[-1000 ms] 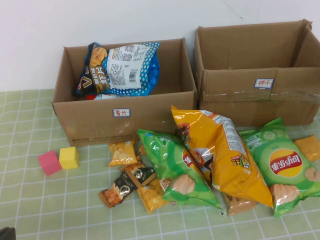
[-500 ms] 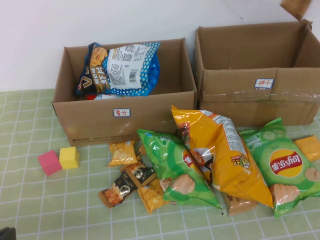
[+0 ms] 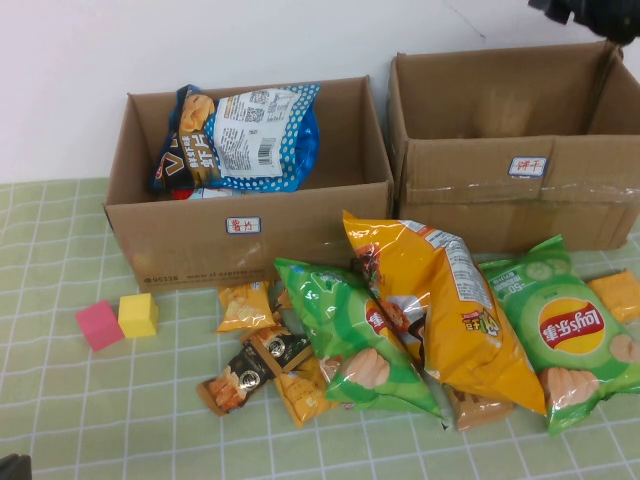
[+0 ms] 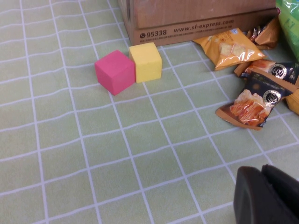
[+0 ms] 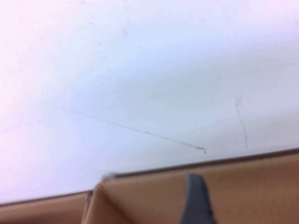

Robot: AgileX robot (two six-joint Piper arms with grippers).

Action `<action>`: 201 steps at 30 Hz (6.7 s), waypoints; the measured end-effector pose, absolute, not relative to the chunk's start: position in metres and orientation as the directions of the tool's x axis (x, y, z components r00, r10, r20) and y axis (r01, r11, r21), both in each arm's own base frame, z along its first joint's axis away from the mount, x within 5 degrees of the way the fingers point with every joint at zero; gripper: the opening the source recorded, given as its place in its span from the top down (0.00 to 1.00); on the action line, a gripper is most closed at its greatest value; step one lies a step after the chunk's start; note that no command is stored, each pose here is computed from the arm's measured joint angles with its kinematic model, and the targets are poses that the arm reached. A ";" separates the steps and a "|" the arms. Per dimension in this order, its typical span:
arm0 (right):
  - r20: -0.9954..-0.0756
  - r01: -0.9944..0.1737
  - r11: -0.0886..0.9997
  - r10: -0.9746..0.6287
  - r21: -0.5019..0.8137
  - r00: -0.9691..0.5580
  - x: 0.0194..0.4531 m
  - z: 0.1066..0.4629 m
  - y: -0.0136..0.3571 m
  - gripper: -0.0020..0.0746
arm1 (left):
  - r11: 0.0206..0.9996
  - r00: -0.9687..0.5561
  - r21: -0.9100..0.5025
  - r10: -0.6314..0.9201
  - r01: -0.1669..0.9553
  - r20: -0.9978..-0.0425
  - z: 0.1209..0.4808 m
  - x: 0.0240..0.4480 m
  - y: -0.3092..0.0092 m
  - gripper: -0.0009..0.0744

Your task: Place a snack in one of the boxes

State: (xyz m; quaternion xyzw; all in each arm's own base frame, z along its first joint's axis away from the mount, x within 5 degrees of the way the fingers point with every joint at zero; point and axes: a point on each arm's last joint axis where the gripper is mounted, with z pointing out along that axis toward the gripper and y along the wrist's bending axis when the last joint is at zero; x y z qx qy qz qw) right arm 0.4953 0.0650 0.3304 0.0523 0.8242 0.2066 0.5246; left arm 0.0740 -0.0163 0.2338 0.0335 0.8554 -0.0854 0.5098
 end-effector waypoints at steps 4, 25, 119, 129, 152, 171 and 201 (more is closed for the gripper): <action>-0.858 -0.183 0.928 0.207 0.324 -0.469 0.484 0.349 0.066 0.56 | 0.983 -0.479 -0.109 -0.025 0.147 -0.877 0.234 0.074 -0.016 0.99; -0.683 -0.359 0.924 -0.181 0.128 -0.708 0.378 0.406 0.062 0.96 | 0.976 -0.590 -0.121 0.007 0.179 -0.808 0.235 0.082 -0.020 0.99; -0.696 -0.443 0.872 -0.186 0.209 -0.694 0.174 0.287 0.064 0.97 | 0.684 -0.195 0.017 0.231 0.729 -0.953 0.318 0.463 -0.284 0.12; -0.636 -0.458 0.885 -0.304 0.087 -0.709 0.171 0.279 0.054 0.97 | 0.596 -0.232 0.217 0.584 0.773 -0.778 0.365 0.420 -0.250 0.51; -0.841 -0.224 0.974 -0.105 0.020 -0.531 0.094 0.279 0.022 0.97 | 0.885 -0.546 0.265 0.448 0.382 -0.708 0.459 0.243 -0.093 0.99; -0.857 -0.221 0.974 -0.075 0.046 -0.510 0.088 0.263 0.022 0.97 | 0.896 -0.249 0.201 0.315 0.396 -0.916 0.310 0.079 -0.028 0.99; -0.857 -0.220 0.974 -0.067 0.055 -0.510 0.089 0.263 0.022 0.97 | 0.998 -0.358 -0.062 -0.070 -0.033 -0.931 0.203 0.050 0.005 0.99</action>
